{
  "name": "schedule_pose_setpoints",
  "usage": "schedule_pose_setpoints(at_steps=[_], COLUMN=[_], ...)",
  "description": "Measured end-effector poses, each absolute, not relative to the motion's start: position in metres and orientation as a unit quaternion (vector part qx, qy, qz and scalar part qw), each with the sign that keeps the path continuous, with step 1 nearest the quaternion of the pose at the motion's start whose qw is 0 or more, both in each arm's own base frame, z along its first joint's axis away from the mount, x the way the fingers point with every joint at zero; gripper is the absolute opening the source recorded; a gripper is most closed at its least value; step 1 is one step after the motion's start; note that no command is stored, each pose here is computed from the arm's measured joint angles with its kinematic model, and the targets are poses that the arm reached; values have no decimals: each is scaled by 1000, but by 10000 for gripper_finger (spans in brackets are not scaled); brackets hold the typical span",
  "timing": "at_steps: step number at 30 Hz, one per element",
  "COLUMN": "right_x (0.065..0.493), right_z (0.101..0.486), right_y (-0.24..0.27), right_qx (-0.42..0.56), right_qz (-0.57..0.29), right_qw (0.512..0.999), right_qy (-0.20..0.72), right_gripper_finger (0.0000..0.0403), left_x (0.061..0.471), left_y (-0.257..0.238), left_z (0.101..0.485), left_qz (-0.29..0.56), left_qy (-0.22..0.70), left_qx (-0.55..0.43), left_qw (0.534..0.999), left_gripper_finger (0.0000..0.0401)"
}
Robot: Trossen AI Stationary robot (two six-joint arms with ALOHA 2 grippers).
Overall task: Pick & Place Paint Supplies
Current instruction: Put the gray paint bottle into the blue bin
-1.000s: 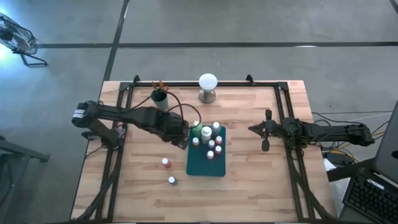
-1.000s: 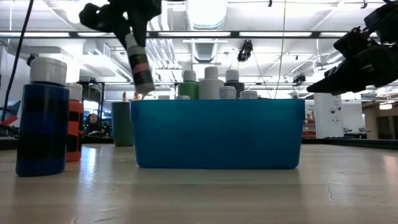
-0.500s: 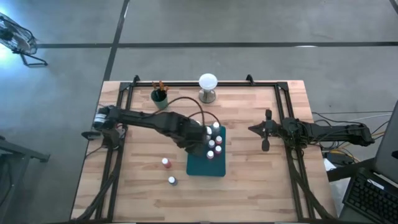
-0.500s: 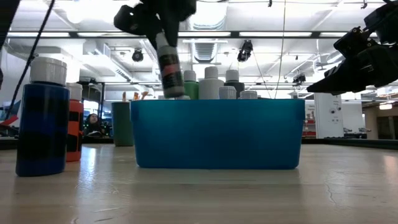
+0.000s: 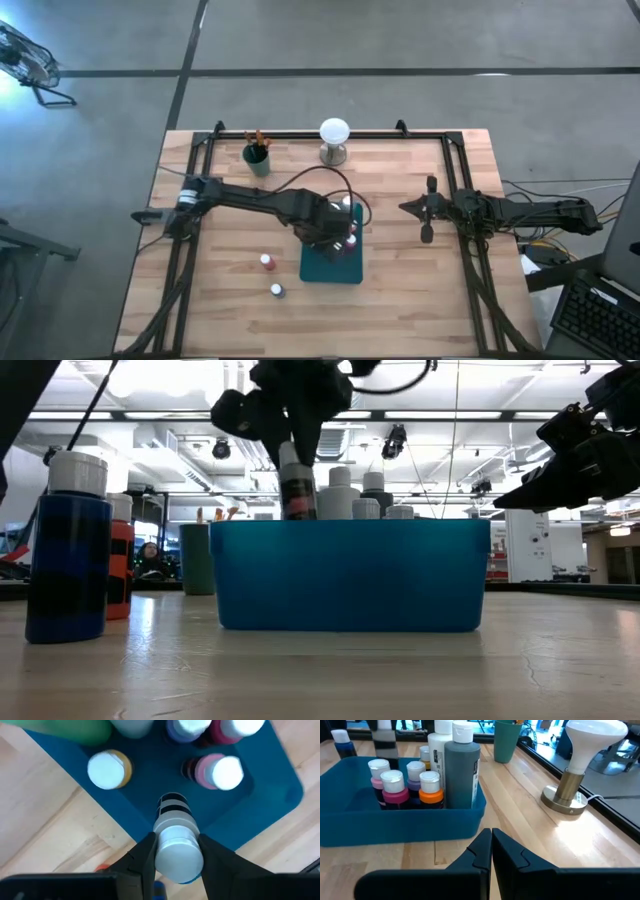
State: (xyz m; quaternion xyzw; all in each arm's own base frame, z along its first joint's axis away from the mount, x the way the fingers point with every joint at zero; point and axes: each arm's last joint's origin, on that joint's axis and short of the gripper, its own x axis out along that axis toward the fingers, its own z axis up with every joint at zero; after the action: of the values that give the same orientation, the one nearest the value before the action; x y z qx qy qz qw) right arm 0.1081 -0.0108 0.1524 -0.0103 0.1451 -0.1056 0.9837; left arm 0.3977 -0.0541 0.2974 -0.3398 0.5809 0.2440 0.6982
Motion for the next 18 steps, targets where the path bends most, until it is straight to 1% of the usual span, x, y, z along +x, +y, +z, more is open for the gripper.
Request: schedule_pose_setpoints(at_steps=[8, 18], right_x=[108, 108], right_z=[152, 152], right_y=[-11, -11], right_qx=[-10, -7], right_qz=[-105, -106], right_qw=[984, 984], right_qy=[145, 145], right_gripper_finger=[8, 8], left_x=[408, 420], left_y=[-51, -39], left_z=[276, 265], left_qz=[255, 257], left_qy=[599, 586], left_qx=[-333, -337], left_qw=[682, 690], left_gripper_finger=[122, 122])
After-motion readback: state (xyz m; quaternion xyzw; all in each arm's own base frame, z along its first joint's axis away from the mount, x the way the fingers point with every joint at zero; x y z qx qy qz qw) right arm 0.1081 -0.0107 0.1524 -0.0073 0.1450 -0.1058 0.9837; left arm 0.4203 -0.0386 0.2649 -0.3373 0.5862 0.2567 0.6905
